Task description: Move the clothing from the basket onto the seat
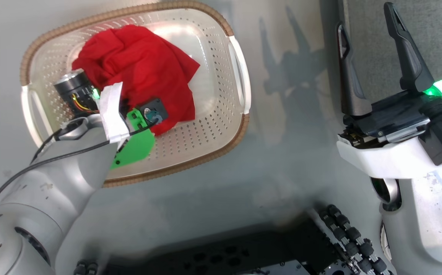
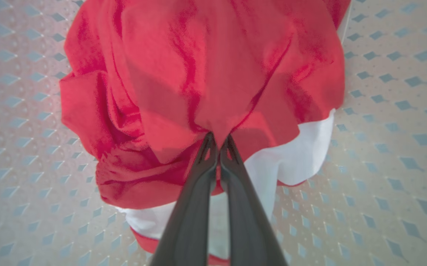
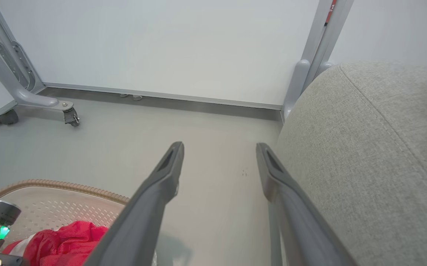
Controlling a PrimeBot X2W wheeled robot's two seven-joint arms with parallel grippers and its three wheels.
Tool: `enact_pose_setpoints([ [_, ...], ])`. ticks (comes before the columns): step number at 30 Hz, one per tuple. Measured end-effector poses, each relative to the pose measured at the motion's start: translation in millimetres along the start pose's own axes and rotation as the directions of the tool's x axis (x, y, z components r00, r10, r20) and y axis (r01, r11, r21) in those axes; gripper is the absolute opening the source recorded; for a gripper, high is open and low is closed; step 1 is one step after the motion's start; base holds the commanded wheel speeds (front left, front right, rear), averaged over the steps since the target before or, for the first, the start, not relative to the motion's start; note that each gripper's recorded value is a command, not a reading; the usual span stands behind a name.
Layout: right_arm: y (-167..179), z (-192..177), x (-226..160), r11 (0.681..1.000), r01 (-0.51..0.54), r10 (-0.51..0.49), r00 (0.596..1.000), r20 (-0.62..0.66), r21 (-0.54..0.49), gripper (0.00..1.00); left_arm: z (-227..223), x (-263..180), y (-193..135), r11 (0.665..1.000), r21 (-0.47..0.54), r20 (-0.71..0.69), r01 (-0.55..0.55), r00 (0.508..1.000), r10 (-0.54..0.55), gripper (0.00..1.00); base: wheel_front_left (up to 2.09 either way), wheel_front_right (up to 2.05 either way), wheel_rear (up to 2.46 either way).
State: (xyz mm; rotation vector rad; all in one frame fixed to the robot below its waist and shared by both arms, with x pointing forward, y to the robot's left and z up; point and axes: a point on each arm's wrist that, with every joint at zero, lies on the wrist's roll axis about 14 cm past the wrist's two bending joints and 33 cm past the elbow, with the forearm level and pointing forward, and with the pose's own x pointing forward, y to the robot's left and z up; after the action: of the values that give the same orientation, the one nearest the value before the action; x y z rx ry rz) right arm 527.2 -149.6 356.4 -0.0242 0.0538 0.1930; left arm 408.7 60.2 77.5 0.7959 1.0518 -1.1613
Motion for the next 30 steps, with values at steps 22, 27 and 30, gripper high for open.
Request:
enact_pose_setpoints([
  [22, 11.5, 77.0, -25.7, 1.000, -0.004, 0.004, 0.996, 0.087, 0.004, 1.00, 77.5, -115.3, -0.3, 0.984, -0.126, 0.327, -0.123, 0.932, 0.159, 0.00, 0.00, 0.00, 0.00],
  [27, 17.2, 95.5, -33.6, 1.000, -0.012, 0.011, 0.993, 0.114, 0.008, 1.00, 87.5, -144.9, -1.8, 0.973, -0.169, 0.390, -0.155, 0.896, 0.211, 0.00, 0.00, 0.00, 0.00],
  [30, 22.2, 105.7, -39.5, 1.000, -0.022, 0.020, 0.991, 0.129, 0.012, 1.00, 94.5, -162.3, -4.9, 0.966, -0.192, 0.428, -0.170, 0.872, 0.239, 0.00, 0.00, 0.00, 0.00],
])
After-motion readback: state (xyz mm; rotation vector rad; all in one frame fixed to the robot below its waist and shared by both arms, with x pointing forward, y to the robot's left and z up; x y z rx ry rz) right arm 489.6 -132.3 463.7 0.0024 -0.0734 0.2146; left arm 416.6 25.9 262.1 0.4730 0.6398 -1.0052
